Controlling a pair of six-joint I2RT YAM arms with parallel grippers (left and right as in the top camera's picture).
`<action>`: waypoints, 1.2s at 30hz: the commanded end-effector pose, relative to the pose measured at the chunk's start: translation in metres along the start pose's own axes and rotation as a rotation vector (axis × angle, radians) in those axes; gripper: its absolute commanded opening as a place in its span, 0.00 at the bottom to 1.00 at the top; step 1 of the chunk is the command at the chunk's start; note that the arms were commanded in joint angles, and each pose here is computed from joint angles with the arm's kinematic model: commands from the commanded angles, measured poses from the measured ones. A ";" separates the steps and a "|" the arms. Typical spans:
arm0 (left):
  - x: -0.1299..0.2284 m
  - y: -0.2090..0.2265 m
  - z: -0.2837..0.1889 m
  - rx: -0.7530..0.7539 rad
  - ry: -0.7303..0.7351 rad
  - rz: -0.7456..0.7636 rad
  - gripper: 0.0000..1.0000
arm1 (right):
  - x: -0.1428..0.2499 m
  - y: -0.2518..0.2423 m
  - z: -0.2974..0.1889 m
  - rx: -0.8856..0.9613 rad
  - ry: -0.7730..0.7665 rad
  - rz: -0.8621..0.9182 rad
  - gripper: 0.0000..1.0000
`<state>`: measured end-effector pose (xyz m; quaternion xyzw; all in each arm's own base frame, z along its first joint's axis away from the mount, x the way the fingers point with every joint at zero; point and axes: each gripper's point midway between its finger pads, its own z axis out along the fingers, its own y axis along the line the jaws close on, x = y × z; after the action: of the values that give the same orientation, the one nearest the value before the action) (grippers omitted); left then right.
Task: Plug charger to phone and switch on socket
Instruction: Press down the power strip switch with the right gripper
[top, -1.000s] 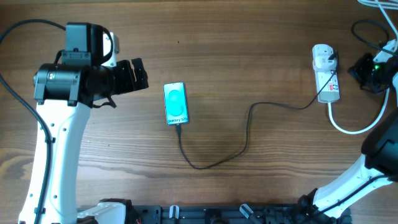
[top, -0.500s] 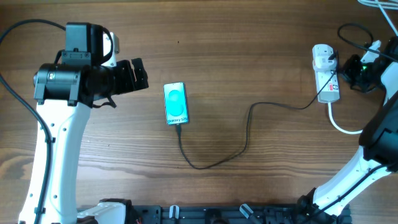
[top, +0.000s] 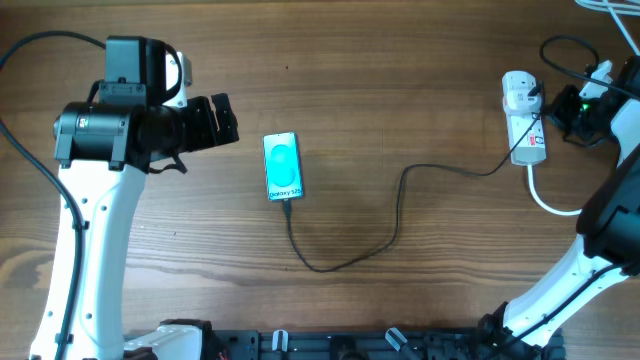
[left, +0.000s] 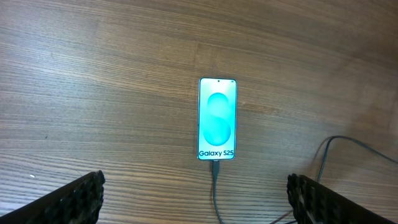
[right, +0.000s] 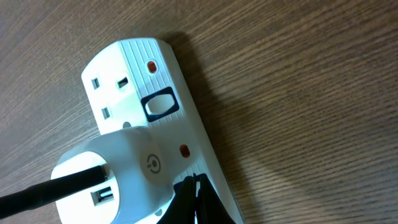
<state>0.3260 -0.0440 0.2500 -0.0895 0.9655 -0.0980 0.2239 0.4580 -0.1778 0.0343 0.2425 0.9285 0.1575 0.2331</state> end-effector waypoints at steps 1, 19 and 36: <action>-0.005 0.002 -0.006 -0.009 -0.024 0.007 1.00 | 0.007 -0.001 0.010 -0.009 0.022 -0.014 0.04; -0.005 0.002 -0.006 -0.009 -0.024 0.007 1.00 | 0.019 0.003 0.023 0.014 0.038 -0.052 0.04; -0.005 0.002 -0.006 -0.009 -0.024 0.007 1.00 | 0.031 0.003 0.022 0.018 0.084 -0.034 0.04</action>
<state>0.3260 -0.0440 0.2501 -0.0895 0.9655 -0.0980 0.2241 0.4564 -0.1664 0.0230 0.2289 0.9352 0.1493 0.2252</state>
